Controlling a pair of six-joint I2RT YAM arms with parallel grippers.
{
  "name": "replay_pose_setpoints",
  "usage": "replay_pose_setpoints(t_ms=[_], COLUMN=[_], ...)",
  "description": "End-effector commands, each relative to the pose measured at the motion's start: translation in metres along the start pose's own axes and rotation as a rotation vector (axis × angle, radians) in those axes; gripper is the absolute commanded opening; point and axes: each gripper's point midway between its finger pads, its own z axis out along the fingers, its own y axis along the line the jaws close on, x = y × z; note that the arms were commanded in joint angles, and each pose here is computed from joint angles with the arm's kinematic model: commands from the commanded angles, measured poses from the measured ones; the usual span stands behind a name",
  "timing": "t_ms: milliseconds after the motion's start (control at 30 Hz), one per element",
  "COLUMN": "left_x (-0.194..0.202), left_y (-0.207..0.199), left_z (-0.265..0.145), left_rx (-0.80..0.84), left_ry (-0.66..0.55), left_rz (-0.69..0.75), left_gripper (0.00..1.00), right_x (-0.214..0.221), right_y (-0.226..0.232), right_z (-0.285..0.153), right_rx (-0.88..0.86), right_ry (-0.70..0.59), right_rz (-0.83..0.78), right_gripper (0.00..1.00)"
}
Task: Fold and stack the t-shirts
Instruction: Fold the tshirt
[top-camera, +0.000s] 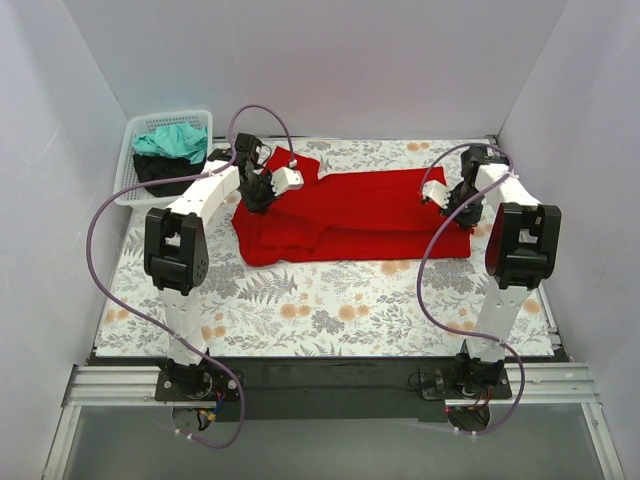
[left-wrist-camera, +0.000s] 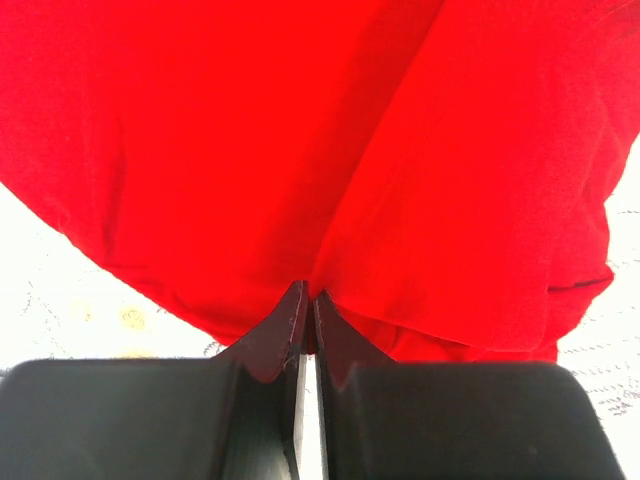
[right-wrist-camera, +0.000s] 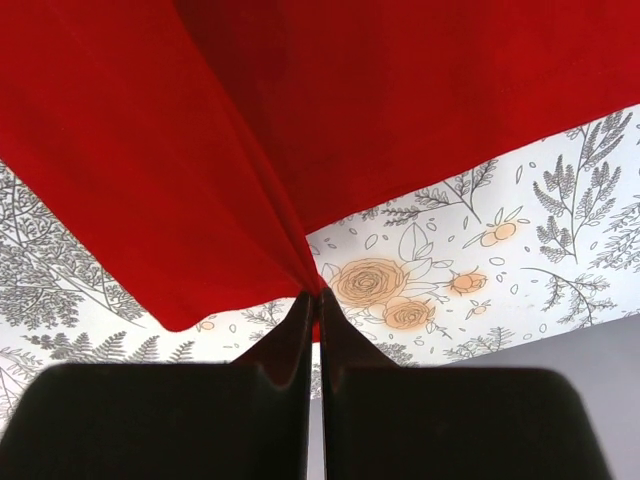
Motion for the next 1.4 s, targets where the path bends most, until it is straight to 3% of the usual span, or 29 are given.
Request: replay_pose_setpoints(t_ms=[0,533,567,600,633,733,767,833,867,933,1133,1367], left_x=[-0.011,-0.001,0.000,0.002,0.001,0.002,0.008,0.015,0.017,0.031,0.039,0.048], left_y=[0.018,0.026,0.027,0.025,0.028,0.023,0.024,-0.003,-0.004,-0.029,-0.073,-0.092], left_z=[-0.010,0.018,0.017,0.018,0.015,-0.009,-0.026,-0.038,-0.063,-0.059,-0.062,-0.043], left_rx=[-0.049,-0.032,-0.043,-0.043,-0.061,-0.018,-0.016,0.077,0.046,0.080,0.100,0.125], left_ry=[-0.041,-0.049,-0.052,-0.055,-0.068,-0.120,-0.150,-0.199,-0.243,-0.263,-0.303,-0.315], left_rz=[0.036,-0.005,-0.020,-0.059,-0.092,-0.290,-0.363,-0.540,-0.591,-0.712,-0.781,-0.837], left_gripper=[0.00,0.01,0.11,0.16,0.19,0.36,0.40,0.44,0.45,0.47,0.47,0.48], right_x=[-0.001,-0.015,-0.016,-0.011,-0.010,-0.008,-0.005,-0.005,-0.011,-0.010,-0.014,-0.019], right_y=[-0.010,-0.025,-0.025,-0.027,-0.028,-0.032,-0.034,-0.033,-0.029,-0.008,0.034,0.062], right_z=[-0.007,0.013,0.013,0.012,0.011,-0.003,-0.009,-0.028,-0.041,-0.040,-0.034,-0.014], right_rx=[0.013,0.004,0.006,0.017,0.024,0.059,0.072,0.103,0.114,0.074,-0.008,-0.097], right_ry=[0.003,0.002,0.002,0.030,0.034,0.022,0.011,-0.019,-0.070,-0.079,-0.105,-0.119], right_rz=[-0.001,0.039,0.054,0.067,0.079,0.140,0.161,0.202,0.211,0.226,0.260,0.290], right_gripper=[0.01,0.01,0.04,0.13,0.29,0.65,0.67,0.69,0.68,0.65,0.48,0.47])
